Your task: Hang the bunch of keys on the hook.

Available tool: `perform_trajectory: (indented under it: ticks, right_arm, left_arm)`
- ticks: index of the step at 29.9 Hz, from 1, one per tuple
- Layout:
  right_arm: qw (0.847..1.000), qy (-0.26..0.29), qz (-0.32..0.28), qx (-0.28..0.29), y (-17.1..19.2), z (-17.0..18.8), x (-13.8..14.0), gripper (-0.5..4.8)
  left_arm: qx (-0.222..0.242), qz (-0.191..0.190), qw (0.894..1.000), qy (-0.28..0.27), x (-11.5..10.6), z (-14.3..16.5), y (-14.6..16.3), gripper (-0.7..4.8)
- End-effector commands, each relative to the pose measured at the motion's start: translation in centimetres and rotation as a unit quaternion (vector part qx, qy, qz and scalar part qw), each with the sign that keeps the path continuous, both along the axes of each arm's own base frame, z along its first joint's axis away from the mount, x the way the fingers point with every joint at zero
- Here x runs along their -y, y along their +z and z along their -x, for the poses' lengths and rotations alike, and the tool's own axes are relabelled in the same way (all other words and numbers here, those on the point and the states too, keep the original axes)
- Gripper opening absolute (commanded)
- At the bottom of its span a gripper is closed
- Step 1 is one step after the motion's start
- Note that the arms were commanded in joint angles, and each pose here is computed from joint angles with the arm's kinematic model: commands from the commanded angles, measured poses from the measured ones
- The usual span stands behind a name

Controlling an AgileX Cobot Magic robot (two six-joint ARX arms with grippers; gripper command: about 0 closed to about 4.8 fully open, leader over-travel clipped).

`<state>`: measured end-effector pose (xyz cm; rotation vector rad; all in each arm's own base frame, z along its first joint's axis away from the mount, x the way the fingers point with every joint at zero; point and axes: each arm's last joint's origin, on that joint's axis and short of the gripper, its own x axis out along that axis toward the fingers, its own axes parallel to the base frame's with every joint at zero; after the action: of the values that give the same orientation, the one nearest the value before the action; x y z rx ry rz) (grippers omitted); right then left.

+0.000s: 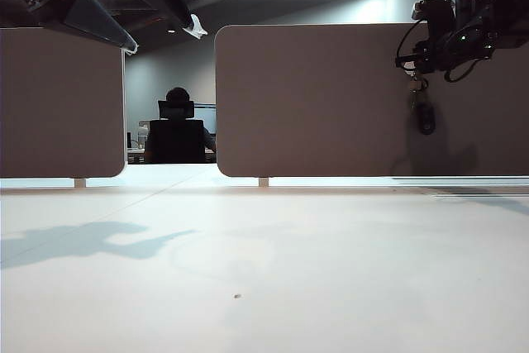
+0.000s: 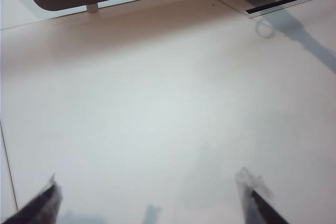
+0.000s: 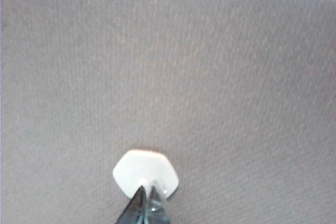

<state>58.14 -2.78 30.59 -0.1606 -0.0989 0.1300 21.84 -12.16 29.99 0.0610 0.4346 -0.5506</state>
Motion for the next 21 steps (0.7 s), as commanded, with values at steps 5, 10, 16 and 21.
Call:
perform_trajectory:
  ticks: [5, 10, 16, 21]
  right_arm:
    - [1.000, 0.007, -0.001, 0.011, 0.2, 0.0, -0.2, -0.06]
    - [1.000, 0.022, 0.000, 0.009, -0.3, -0.2, -0.7, -0.06]
    - [1.000, 0.024, -0.001, -0.007, -1.1, -0.4, -1.0, -0.05]
    - [1.000, 0.004, -0.002, -0.008, -1.1, -0.4, -0.5, -0.05]
  left_arm:
    - [0.009, 0.002, 1.000, 0.001, 0.0, 0.0, 0.4, 4.79]
    - [0.008, 0.001, 1.000, 0.001, 0.0, 0.0, 0.3, 4.79]
    - [0.005, -0.006, 1.000, 0.011, -0.1, 0.0, 0.2, 4.79]
    - [-0.005, -0.011, 1.000, 0.011, -0.1, 0.1, 0.0, 4.79]
